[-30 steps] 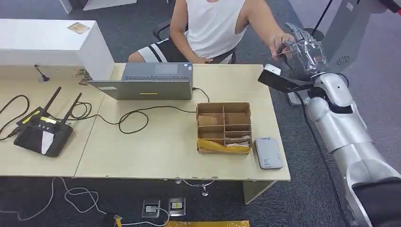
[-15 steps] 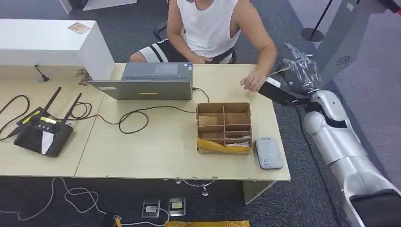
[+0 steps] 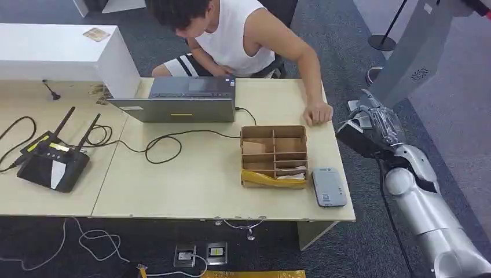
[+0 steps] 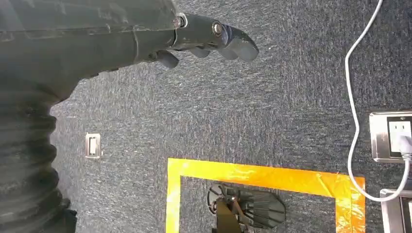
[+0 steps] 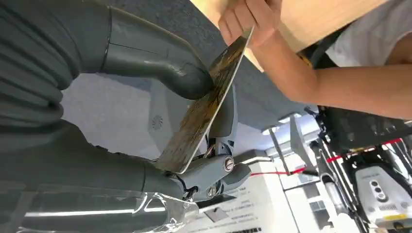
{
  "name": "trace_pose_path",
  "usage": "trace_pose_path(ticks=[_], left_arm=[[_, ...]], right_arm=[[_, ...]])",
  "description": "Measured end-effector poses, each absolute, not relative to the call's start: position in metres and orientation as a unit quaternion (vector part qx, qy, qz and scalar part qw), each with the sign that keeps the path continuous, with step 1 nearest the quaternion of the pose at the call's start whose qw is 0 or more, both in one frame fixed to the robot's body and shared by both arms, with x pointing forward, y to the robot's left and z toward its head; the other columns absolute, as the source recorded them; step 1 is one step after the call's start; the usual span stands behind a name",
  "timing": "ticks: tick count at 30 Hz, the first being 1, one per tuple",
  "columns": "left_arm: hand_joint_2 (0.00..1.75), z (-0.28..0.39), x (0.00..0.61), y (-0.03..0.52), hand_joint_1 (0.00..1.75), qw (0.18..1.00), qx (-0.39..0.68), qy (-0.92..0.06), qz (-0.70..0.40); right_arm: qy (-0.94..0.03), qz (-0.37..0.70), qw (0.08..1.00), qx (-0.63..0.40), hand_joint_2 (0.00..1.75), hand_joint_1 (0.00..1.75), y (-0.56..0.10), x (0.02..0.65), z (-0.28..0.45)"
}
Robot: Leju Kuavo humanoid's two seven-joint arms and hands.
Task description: Pass the card to the sensor for recognition and then transmit it.
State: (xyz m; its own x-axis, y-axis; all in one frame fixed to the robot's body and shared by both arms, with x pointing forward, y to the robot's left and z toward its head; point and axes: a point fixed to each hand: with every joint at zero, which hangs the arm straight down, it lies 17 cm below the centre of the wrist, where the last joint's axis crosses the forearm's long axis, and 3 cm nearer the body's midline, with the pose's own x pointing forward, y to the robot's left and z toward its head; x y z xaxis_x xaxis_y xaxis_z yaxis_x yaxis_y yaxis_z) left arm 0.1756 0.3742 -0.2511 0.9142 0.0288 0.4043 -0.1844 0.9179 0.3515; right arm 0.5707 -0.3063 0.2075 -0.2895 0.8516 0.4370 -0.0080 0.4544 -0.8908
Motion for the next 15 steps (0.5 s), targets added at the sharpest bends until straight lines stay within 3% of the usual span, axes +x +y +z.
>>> trace_pose_path(ticks=[15], left_arm=[[1.75, -0.252, 0.172, 0.374, 0.00, 0.961, 0.193, -0.191, 0.060]], right_arm=[[-0.617, 0.481, 0.560, -0.274, 1.75, 1.75, -0.319, 0.525, 0.123]])
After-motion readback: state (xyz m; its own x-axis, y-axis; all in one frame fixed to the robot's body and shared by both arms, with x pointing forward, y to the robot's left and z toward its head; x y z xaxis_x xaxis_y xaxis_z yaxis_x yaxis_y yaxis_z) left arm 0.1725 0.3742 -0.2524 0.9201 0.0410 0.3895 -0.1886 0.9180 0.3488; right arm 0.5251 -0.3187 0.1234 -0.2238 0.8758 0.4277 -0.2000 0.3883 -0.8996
